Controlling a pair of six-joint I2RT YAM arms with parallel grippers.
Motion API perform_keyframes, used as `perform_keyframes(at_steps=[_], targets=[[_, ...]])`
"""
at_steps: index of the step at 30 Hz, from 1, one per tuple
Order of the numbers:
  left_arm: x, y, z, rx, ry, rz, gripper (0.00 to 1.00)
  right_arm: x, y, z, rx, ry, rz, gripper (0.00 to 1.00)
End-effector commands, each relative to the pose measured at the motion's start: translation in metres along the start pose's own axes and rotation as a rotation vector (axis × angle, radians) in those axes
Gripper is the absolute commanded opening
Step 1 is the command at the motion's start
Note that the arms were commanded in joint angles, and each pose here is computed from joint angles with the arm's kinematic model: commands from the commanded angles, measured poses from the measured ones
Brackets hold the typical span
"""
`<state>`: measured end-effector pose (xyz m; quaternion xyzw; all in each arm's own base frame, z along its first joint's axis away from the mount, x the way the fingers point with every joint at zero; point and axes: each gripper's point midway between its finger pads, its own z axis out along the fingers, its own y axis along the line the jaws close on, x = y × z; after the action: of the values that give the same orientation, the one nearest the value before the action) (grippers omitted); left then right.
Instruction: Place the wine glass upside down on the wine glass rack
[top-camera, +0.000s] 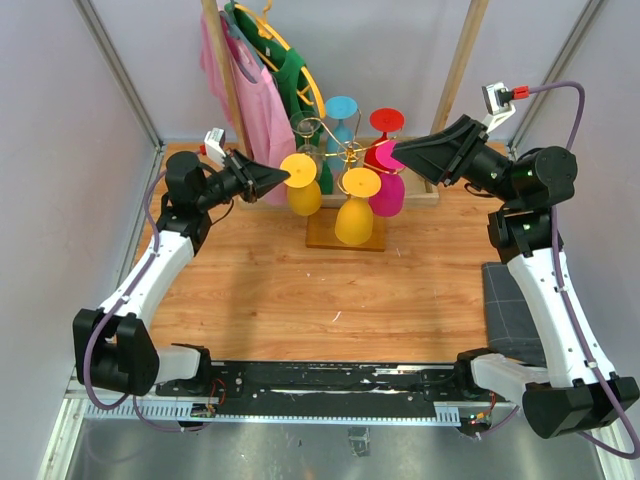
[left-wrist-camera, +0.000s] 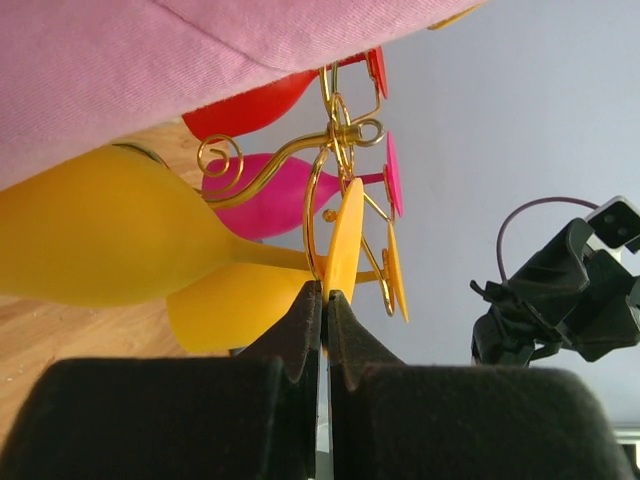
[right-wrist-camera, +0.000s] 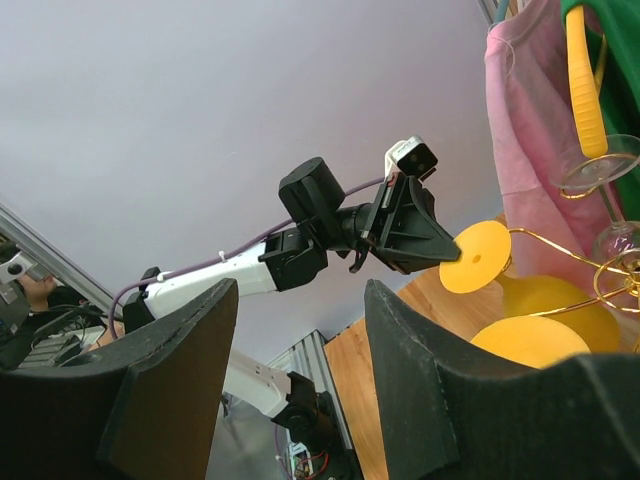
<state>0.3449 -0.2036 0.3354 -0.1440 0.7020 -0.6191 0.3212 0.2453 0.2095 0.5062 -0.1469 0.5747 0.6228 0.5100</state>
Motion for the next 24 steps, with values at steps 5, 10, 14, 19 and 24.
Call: perform_keyframes(at_steps=[5,10,14,19,24], targets=[[0.011,-0.001,-0.002,0.025,0.058,0.045,0.13,-0.005,0.001,-0.002,-0.007,-0.024,-0.031,0.56],[0.013,0.003,-0.002,0.02,0.064,0.043,0.26,-0.002,-0.002,-0.003,0.002,-0.02,-0.031,0.58],[0.014,-0.002,-0.004,0.03,0.062,0.053,0.33,0.0,-0.004,-0.004,0.007,-0.015,-0.033,0.59],[0.015,-0.016,-0.011,0.049,0.053,0.073,0.43,0.003,-0.008,-0.004,0.018,-0.009,-0.031,0.62],[0.017,-0.029,-0.022,0.038,0.029,0.134,0.46,0.007,-0.013,-0.007,0.043,0.003,-0.049,0.65]])
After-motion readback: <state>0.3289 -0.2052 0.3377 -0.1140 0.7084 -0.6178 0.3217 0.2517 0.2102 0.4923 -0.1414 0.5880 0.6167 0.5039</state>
